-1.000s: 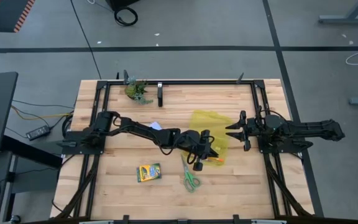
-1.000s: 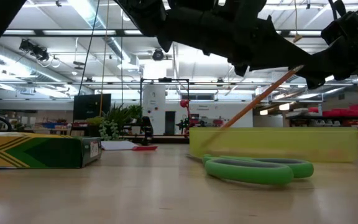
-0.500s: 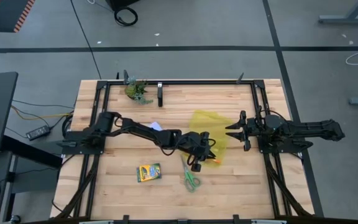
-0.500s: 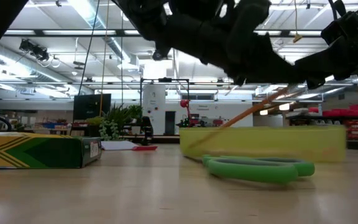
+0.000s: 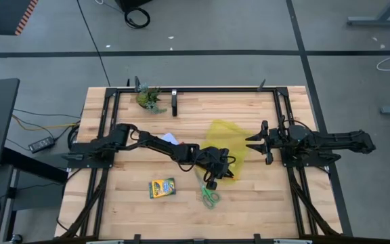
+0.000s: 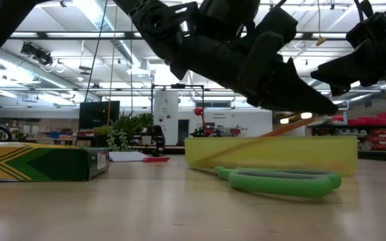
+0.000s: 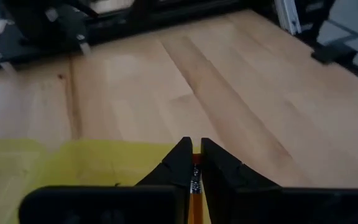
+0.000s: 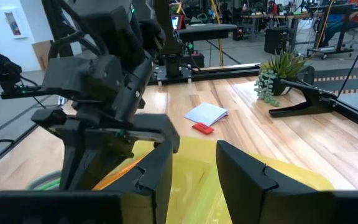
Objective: Pack school essentials
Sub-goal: Put the orange pencil into the yellow supply box, then put the green scissors into the yellow supply box
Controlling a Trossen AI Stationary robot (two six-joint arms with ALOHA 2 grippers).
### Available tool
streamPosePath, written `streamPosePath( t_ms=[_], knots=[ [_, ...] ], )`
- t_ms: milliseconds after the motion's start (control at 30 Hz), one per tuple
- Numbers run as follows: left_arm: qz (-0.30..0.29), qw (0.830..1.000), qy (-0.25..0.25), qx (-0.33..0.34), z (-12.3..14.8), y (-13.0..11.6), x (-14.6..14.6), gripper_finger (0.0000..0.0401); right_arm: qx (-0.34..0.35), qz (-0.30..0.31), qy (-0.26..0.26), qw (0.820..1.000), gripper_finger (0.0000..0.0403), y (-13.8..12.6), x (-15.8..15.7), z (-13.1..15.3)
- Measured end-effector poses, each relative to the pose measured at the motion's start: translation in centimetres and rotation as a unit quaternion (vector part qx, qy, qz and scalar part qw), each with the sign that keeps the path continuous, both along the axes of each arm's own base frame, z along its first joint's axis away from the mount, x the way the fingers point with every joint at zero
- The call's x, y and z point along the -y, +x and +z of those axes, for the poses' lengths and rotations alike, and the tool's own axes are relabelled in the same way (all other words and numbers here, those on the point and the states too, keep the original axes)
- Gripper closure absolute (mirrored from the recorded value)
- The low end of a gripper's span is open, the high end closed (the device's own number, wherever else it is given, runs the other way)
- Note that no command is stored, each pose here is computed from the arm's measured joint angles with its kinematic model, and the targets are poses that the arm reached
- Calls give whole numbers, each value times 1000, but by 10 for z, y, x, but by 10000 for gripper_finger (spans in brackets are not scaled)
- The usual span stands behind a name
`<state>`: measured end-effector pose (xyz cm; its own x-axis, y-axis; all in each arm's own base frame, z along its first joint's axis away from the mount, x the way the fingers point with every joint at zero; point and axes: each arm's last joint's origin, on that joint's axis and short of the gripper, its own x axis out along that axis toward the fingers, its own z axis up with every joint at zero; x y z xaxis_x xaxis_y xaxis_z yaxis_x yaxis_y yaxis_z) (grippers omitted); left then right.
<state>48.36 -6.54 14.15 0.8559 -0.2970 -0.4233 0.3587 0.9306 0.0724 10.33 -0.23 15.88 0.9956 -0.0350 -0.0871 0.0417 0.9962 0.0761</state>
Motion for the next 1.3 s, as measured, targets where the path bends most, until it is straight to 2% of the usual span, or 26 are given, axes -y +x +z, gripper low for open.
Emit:
streamPosePath(
  t_ms=[267,567,733,933,1300],
  knots=[
    [-22,1000,6,-8,-3,-2,5,362,0,0,0,1000,272,0,0,0],
    [-24,999,9,-21,-5,-3,5,284,0,0,0,1000,272,0,0,0],
    [-47,998,39,-16,-4,-5,12,259,0,0,0,1000,272,0,0,0],
    [-71,993,86,-36,-8,-11,26,269,0,0,0,1000,272,0,0,0],
    [-98,987,116,-56,5,-21,29,291,-1,0,0,1000,272,0,0,0]
  ],
)
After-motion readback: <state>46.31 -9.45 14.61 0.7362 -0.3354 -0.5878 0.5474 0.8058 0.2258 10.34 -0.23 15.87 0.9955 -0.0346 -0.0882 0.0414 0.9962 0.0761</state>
